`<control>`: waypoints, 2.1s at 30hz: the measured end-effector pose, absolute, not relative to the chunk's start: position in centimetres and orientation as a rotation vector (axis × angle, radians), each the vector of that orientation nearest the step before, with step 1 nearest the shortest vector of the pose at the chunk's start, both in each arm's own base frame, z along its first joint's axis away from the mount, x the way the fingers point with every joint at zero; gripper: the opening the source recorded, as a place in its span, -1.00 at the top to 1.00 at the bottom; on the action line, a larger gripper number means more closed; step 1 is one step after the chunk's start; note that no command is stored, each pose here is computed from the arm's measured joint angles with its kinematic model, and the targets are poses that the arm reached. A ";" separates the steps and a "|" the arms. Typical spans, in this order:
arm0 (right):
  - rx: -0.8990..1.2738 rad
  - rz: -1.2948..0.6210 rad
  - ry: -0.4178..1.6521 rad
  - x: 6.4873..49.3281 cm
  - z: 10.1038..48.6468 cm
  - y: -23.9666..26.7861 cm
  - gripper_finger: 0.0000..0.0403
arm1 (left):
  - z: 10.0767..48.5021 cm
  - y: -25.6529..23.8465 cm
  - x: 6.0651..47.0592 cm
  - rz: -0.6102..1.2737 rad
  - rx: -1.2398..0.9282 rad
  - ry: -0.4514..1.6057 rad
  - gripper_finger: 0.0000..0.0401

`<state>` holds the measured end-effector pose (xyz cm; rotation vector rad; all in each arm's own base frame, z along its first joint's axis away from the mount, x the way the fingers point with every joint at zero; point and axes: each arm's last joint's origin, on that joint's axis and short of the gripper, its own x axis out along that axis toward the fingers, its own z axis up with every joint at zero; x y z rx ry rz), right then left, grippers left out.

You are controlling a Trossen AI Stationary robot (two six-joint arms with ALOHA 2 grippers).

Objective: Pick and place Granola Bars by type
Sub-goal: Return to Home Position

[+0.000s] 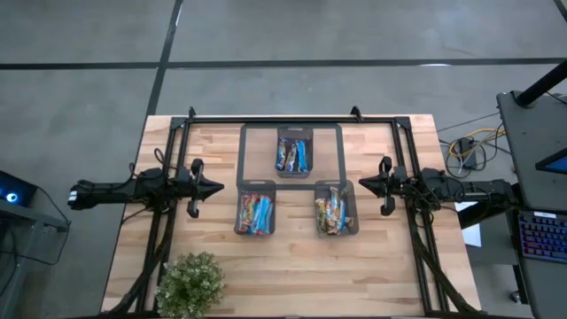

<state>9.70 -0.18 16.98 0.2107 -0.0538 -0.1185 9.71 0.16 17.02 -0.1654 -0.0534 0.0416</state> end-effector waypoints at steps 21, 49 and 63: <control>0.212 -0.119 -0.053 9.7 17.0 -0.2 0.96 | 17.0 0.2 9.7 0.043 -0.113 -0.054 1.00; 0.210 -0.119 -0.053 9.7 17.0 -0.2 0.96 | 17.0 0.2 9.7 0.043 -0.113 -0.054 1.00; 0.211 -0.119 -0.052 9.7 17.0 -0.2 0.96 | 17.0 0.2 9.7 0.044 -0.113 -0.054 1.00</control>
